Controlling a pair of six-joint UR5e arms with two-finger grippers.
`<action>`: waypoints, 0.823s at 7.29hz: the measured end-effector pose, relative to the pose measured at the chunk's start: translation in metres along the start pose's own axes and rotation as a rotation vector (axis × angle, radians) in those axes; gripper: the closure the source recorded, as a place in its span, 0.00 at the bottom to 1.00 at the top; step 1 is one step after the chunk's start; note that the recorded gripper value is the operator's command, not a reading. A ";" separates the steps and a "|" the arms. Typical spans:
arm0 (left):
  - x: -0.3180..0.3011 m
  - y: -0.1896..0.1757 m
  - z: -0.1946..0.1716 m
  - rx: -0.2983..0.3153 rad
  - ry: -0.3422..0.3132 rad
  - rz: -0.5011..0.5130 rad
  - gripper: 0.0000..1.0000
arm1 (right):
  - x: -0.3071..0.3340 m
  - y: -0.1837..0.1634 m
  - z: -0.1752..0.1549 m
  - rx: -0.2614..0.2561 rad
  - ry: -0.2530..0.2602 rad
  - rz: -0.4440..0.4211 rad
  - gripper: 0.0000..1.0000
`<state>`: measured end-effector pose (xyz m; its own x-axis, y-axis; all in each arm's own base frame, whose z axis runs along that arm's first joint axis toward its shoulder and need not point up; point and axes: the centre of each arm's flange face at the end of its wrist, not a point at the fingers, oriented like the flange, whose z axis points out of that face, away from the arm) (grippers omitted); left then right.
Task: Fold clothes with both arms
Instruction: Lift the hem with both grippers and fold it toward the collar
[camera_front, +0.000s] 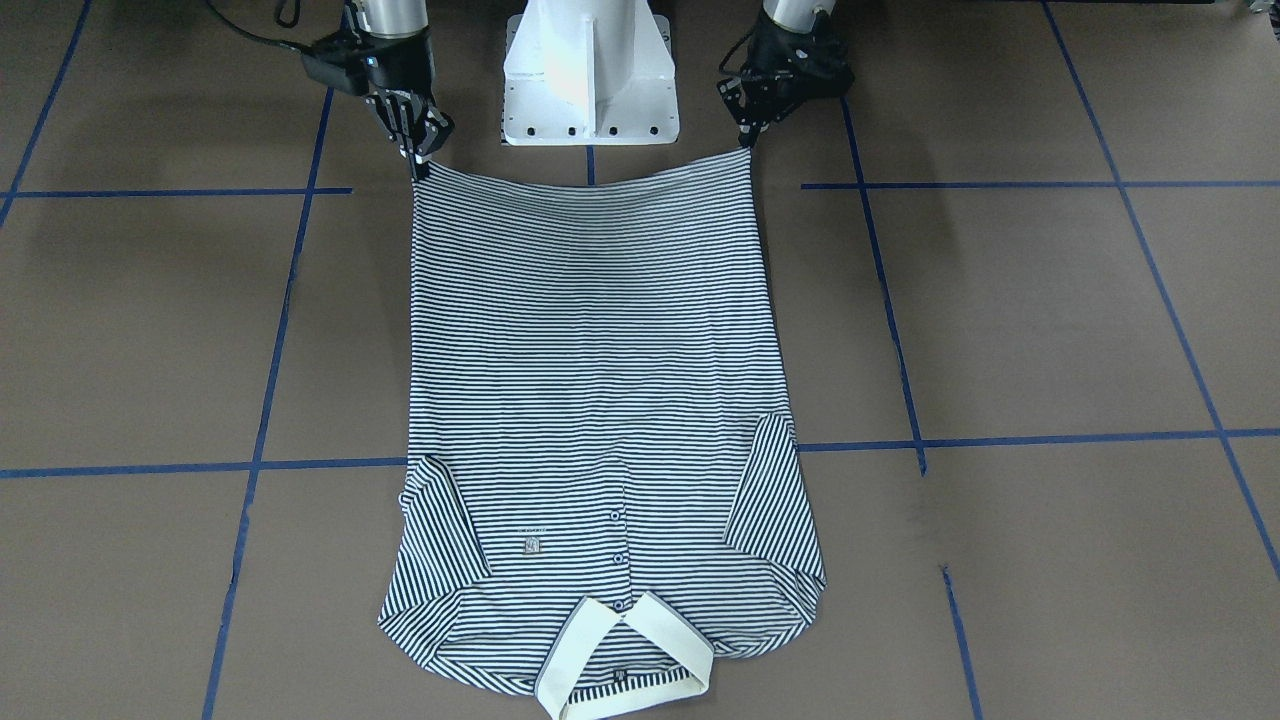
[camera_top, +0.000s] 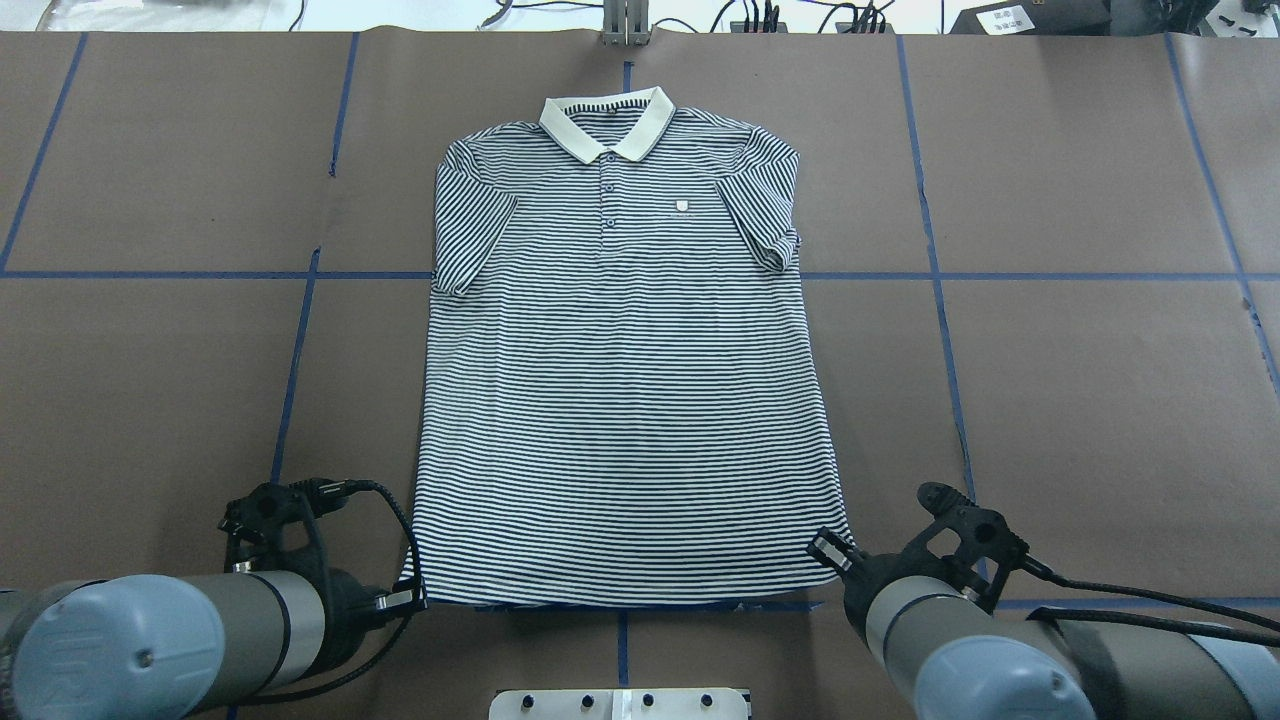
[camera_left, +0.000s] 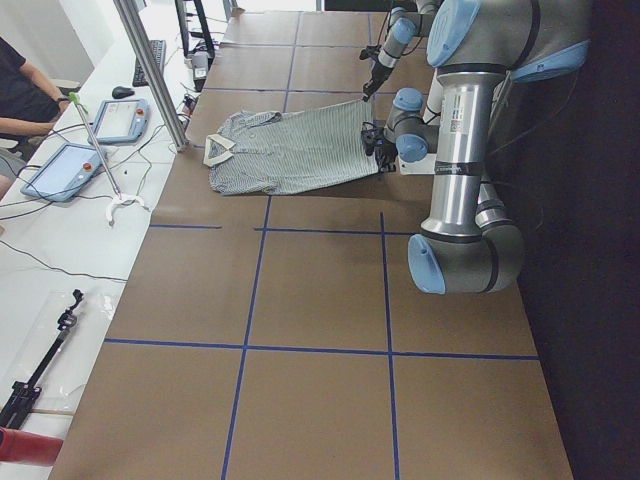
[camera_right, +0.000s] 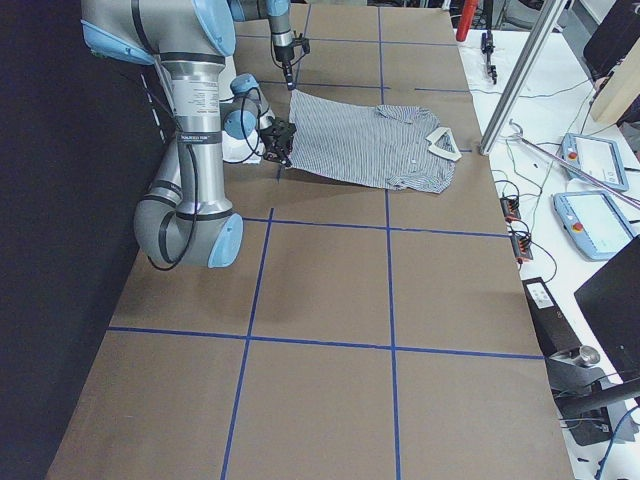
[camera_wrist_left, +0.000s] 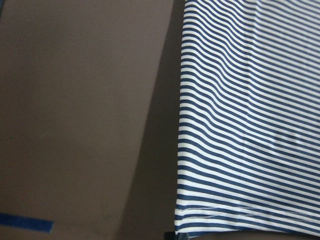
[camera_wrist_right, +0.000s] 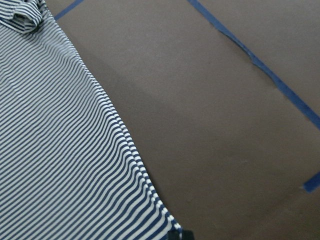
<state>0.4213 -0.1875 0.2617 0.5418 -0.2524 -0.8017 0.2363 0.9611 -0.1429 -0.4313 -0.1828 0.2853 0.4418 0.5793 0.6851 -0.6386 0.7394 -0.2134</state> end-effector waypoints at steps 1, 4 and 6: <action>0.003 0.009 -0.031 -0.018 0.003 -0.024 1.00 | 0.004 -0.008 -0.033 -0.019 0.001 -0.007 1.00; 0.043 -0.036 -0.031 0.072 0.017 -0.026 1.00 | -0.046 -0.036 -0.052 0.017 -0.054 -0.037 1.00; 0.074 -0.118 -0.005 0.207 0.003 0.059 1.00 | -0.114 -0.075 -0.001 0.104 -0.016 -0.115 1.00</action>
<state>0.4299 -0.3192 0.2163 0.5573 -0.1955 -0.8070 0.3648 0.9307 0.0264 -0.4335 -0.3044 0.2225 0.5060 0.4871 0.7118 -0.6470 0.7601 -0.0601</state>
